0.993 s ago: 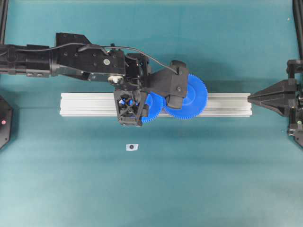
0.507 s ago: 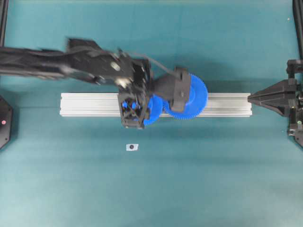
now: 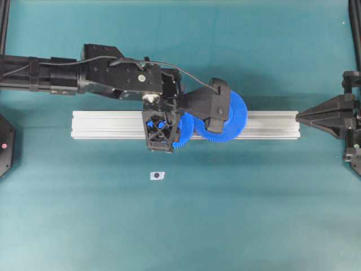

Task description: Find the location of the shaft and insert the small gear.

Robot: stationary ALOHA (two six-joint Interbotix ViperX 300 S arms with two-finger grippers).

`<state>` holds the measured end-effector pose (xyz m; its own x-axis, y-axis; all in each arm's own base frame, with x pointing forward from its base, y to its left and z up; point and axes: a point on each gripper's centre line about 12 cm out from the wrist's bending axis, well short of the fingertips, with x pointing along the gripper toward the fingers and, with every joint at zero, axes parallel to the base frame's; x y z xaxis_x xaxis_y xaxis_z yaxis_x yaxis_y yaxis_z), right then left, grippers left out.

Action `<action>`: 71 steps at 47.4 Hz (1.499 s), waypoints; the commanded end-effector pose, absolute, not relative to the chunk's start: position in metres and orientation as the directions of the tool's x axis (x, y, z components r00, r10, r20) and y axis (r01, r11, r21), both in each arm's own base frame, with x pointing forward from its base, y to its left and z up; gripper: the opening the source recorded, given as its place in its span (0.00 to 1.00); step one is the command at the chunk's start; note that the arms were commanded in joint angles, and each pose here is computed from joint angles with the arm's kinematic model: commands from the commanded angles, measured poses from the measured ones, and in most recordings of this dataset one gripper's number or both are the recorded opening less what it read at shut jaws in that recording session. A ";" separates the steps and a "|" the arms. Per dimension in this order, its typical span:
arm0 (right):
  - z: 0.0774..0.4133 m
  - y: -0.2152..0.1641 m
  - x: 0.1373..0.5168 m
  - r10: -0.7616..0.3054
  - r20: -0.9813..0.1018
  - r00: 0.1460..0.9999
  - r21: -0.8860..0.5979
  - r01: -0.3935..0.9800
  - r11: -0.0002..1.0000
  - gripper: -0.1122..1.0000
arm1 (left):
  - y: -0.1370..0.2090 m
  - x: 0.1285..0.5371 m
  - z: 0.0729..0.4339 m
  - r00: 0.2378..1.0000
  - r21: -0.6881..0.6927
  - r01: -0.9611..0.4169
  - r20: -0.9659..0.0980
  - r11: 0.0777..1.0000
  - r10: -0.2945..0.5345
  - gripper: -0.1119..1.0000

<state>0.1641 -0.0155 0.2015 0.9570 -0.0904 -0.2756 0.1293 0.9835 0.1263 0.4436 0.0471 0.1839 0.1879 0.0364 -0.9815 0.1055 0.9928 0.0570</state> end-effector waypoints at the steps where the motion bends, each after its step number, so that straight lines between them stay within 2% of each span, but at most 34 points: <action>1: 0.206 -0.016 0.166 -0.094 -0.264 0.960 0.135 0.133 0.982 0.14 | 0.051 0.445 0.203 0.221 0.070 0.099 -0.974 0.993 0.047 0.67; 10: 0.206 -0.016 0.166 -0.094 -0.265 0.960 0.137 0.134 0.982 0.14 | 0.051 0.445 0.200 0.203 0.066 0.094 -0.978 0.993 0.045 0.69; 16: 0.205 -0.016 0.166 -0.094 -0.267 0.959 0.135 0.134 0.982 0.14 | 0.052 0.447 0.206 0.221 0.069 0.092 -0.974 0.993 0.047 0.83; 23: 0.206 -0.016 0.166 -0.094 -0.264 0.960 0.135 0.133 0.982 0.14 | 0.052 0.450 0.212 0.241 0.073 0.091 -0.969 0.993 0.049 0.80; 54: 0.205 -0.016 0.166 -0.094 -0.265 0.960 0.135 0.133 0.982 0.14 | 0.051 0.451 0.242 0.307 0.085 0.084 -0.950 0.993 0.056 0.79; 71: 0.205 -0.017 0.166 -0.097 -0.267 0.959 0.135 0.137 0.981 0.14 | 0.047 0.445 0.252 0.298 0.083 0.087 -0.953 0.993 0.053 0.79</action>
